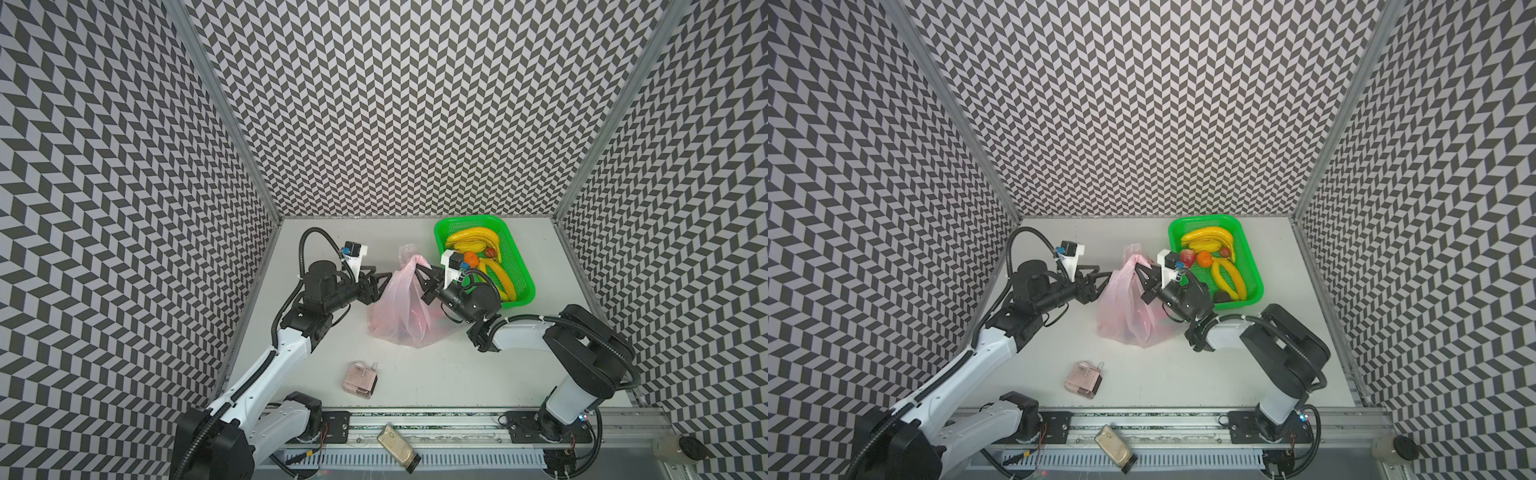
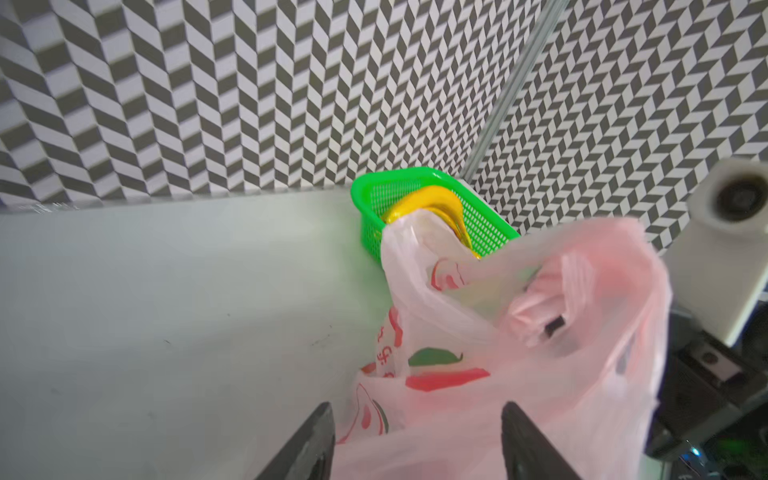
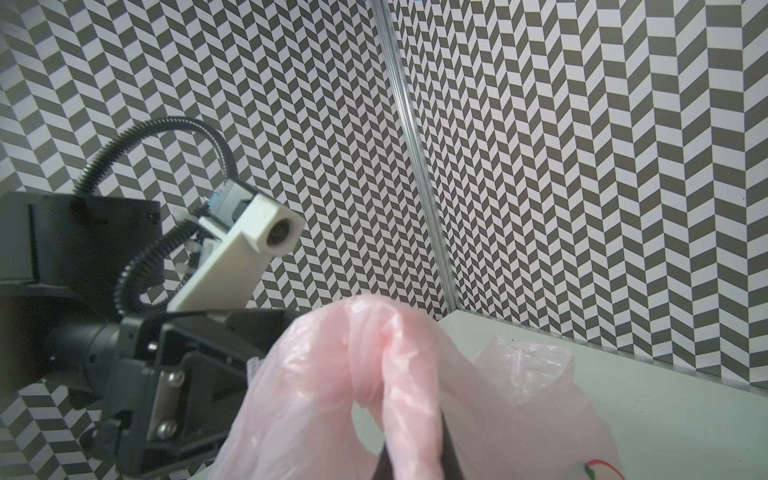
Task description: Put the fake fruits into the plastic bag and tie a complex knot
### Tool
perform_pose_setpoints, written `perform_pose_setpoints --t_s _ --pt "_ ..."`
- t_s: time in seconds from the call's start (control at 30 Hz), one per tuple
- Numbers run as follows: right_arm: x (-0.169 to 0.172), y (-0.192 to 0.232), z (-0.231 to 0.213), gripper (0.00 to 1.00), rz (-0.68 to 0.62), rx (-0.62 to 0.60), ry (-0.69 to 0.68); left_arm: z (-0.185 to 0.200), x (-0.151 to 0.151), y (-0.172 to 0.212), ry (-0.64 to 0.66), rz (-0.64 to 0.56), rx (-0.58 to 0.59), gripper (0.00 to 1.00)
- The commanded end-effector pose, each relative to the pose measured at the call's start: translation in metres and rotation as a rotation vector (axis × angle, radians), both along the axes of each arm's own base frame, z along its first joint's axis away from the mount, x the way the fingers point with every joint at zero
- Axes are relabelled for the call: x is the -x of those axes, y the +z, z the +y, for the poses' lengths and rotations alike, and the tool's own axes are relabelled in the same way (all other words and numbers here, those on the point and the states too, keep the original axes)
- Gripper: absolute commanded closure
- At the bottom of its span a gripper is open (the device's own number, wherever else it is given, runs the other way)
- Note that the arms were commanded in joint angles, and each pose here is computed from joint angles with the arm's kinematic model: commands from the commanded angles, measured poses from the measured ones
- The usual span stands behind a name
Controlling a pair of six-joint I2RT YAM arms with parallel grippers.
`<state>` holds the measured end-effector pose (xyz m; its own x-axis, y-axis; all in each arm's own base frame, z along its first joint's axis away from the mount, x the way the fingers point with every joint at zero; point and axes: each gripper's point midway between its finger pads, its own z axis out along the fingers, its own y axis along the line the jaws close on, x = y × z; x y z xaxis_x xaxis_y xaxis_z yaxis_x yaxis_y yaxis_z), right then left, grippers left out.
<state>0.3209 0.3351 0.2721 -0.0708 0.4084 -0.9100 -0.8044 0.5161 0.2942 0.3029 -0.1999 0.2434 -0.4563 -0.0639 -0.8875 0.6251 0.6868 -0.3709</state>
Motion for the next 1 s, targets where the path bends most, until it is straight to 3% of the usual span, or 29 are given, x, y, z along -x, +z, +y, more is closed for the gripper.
perform_pose_setpoints --t_s 0.0,0.43,0.97 --pt "0.009 0.021 -0.005 1.00 -0.060 -0.062 0.001 -0.014 0.014 0.010 -0.030 -0.035 0.041 0.36" --pt "0.020 0.025 -0.005 1.00 -0.075 -0.083 0.049 -0.062 0.025 -0.010 -0.109 0.015 0.082 0.35" --pt "0.034 0.032 -0.006 1.00 -0.083 -0.126 0.119 -0.083 0.020 -0.017 -0.093 0.017 0.148 0.34"
